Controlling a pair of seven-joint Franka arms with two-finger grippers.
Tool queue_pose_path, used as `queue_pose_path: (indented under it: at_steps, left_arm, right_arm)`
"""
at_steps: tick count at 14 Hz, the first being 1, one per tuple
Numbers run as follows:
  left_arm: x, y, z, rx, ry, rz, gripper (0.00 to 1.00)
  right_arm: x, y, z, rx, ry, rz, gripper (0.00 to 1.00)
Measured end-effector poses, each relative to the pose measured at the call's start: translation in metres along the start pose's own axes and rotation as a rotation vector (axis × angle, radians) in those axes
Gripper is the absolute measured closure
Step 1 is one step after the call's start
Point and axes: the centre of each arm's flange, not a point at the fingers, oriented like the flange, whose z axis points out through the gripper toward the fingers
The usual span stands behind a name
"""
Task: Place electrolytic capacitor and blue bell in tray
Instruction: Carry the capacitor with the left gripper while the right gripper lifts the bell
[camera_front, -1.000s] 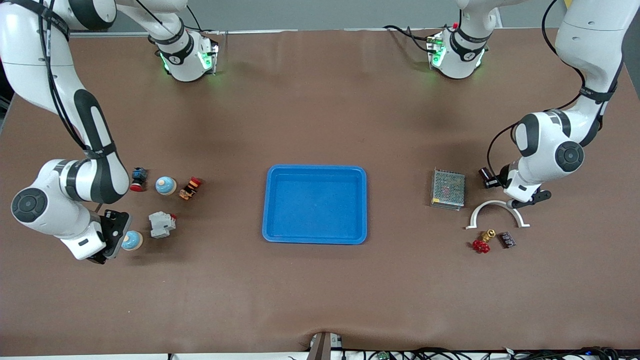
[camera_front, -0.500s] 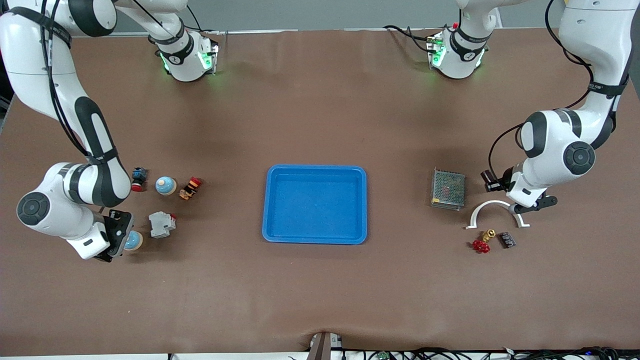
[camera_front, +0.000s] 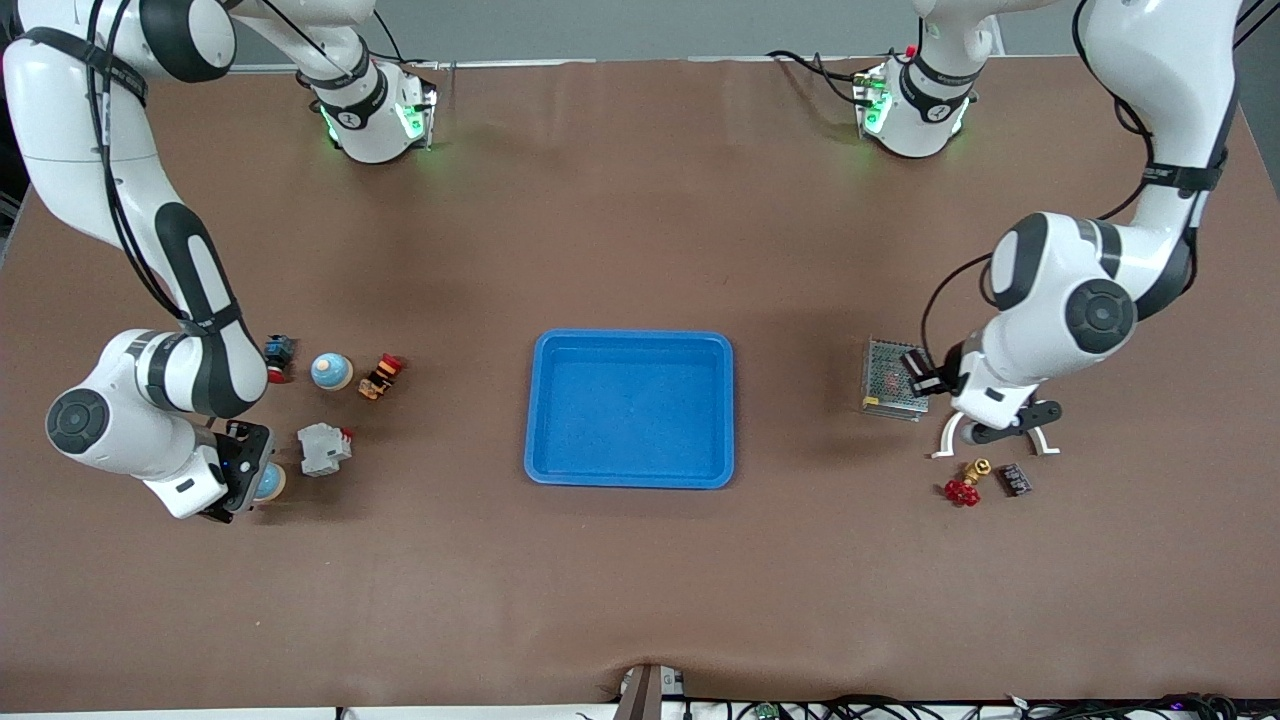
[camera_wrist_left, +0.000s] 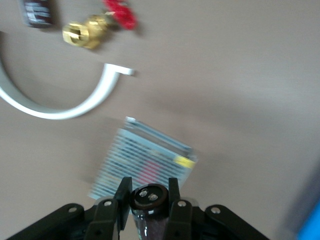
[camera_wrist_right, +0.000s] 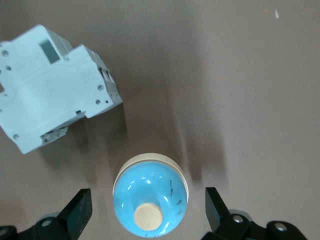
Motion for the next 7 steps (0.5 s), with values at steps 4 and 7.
queue_pose_path:
  at_steps: [4,7]
  left_arm:
    - [-0.037,0.095,-0.002,-0.026,0.009,-0.079,0.67]
    - [-0.055,0.151,0.01,-0.049,-0.004,-0.123,0.67]
  right_arm:
    - [-0.002,0.0,0.009,-0.005,0.001,-0.005,0.0]
    - [-0.002,-0.001,0.012,-0.001,0.018,0.008,0.0]
